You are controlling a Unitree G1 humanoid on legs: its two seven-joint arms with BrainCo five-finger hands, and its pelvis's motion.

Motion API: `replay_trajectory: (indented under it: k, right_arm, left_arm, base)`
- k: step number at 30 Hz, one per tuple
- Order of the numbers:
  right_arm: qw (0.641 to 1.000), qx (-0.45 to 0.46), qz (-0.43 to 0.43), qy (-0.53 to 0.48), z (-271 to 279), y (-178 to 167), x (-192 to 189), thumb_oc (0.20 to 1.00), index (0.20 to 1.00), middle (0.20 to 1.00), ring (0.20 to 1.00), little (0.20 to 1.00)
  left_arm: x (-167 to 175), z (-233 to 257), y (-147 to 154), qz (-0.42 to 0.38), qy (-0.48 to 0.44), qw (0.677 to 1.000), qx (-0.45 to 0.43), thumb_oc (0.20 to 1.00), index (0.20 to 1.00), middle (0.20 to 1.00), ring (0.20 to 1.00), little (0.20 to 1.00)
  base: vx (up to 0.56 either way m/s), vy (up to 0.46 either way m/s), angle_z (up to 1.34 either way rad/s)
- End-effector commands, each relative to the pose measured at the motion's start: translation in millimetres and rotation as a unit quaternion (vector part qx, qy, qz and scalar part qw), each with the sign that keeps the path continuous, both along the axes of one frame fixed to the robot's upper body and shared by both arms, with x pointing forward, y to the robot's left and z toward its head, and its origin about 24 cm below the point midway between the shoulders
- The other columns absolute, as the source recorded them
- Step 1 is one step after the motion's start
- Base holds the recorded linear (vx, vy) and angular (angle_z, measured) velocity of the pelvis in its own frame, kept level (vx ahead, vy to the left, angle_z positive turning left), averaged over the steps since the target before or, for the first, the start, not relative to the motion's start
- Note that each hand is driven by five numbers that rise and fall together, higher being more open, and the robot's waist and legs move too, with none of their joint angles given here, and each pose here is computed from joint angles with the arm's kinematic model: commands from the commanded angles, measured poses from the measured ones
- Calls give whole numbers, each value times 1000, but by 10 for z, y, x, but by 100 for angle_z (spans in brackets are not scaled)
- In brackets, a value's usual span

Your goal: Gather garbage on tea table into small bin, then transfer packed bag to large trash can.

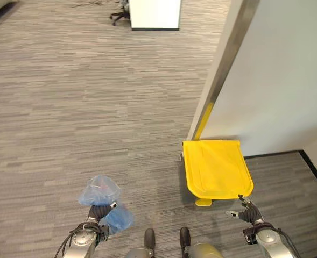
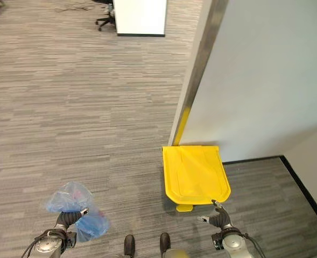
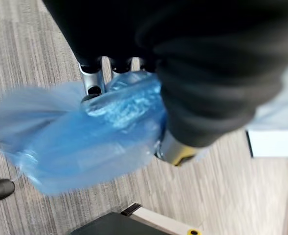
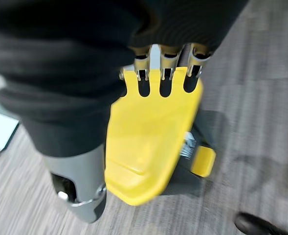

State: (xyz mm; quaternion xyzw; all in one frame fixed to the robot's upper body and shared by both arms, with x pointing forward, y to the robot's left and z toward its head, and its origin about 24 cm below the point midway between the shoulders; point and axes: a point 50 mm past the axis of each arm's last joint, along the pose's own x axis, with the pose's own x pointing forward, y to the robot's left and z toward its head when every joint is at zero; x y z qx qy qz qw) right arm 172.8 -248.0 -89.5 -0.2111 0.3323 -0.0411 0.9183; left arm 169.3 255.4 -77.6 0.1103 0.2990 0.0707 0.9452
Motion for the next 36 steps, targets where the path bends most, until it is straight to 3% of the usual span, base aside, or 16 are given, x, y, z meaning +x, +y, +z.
replay_trajectory:
  k: [1,5,10,18,36]
  right_arm:
    - [999,-7,29,-41,148,38,243,1000,1000,1000,1000,1000]
    - [998,-4,48,-45,170,109,288,1000,1000,1000,1000,1000]
    - [998,2,42,-51,181,118,308,1000,1000,1000,1000,1000]
    - [999,-31,7,-40,180,-148,209,1000,1000,1000,1000,1000]
    - [999,-12,16,-29,106,9,215,1000,1000,1000,1000,1000]
  left_arm:
    - [118,216,138,8,-59,998,15,200,200,200,200,200]
    - [83,229,197,18,-59,998,20,200,200,200,200,200]
    - [132,258,206,25,-69,997,19,200,200,200,200,200]
    - [209,200,19,11,-68,998,-15,200,200,200,200,200]
    - [150,198,91,16,-61,998,0,200,200,200,200,200]
  base:
    - [-90,-18,-76]
    - [-41,-112,-114]
    - [45,-226,27]
    - [36,-275,30]
    - [-22,62,-10]
